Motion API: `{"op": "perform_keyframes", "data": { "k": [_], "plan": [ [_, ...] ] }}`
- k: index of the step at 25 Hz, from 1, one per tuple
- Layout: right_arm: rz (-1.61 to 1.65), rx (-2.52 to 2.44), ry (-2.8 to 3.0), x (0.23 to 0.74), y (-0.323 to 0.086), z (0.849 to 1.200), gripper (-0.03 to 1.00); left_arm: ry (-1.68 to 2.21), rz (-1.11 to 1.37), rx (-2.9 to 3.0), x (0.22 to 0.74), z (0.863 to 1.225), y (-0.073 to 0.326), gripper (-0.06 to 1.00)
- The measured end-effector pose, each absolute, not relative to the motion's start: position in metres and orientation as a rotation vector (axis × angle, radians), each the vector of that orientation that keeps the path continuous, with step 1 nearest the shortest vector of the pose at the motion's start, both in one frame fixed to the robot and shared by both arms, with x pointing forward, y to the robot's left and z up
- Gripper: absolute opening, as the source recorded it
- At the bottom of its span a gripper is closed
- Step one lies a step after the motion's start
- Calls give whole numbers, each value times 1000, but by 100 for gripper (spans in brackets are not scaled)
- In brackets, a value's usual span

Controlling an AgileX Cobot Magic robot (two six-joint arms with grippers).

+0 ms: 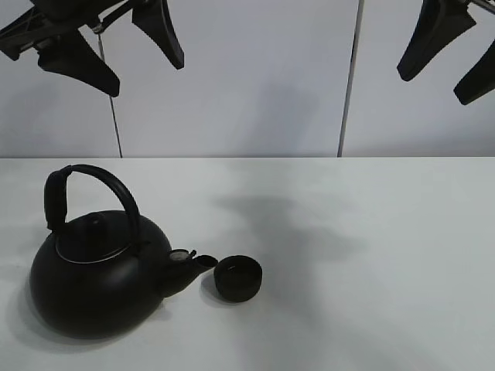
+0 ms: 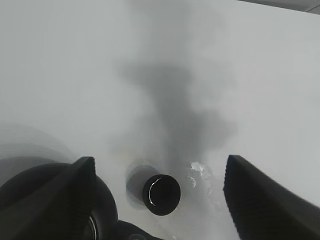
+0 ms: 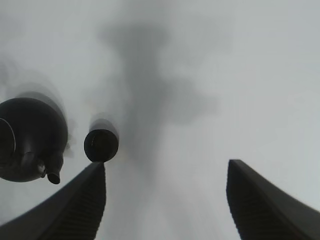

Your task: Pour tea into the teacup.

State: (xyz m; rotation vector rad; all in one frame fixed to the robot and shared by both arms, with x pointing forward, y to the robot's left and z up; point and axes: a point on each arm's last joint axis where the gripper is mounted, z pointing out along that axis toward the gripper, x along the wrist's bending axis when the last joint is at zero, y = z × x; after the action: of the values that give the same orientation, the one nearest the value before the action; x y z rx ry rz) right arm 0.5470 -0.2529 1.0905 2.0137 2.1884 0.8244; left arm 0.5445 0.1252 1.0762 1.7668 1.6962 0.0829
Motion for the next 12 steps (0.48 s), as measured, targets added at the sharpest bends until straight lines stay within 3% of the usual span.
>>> {"op": "perform_keyframes", "data": {
  "k": [12],
  "plan": [
    [830, 2010, 2182, 548, -253, 1091, 47, 1690, 79, 1770, 545, 1077, 125, 52]
  ]
}}
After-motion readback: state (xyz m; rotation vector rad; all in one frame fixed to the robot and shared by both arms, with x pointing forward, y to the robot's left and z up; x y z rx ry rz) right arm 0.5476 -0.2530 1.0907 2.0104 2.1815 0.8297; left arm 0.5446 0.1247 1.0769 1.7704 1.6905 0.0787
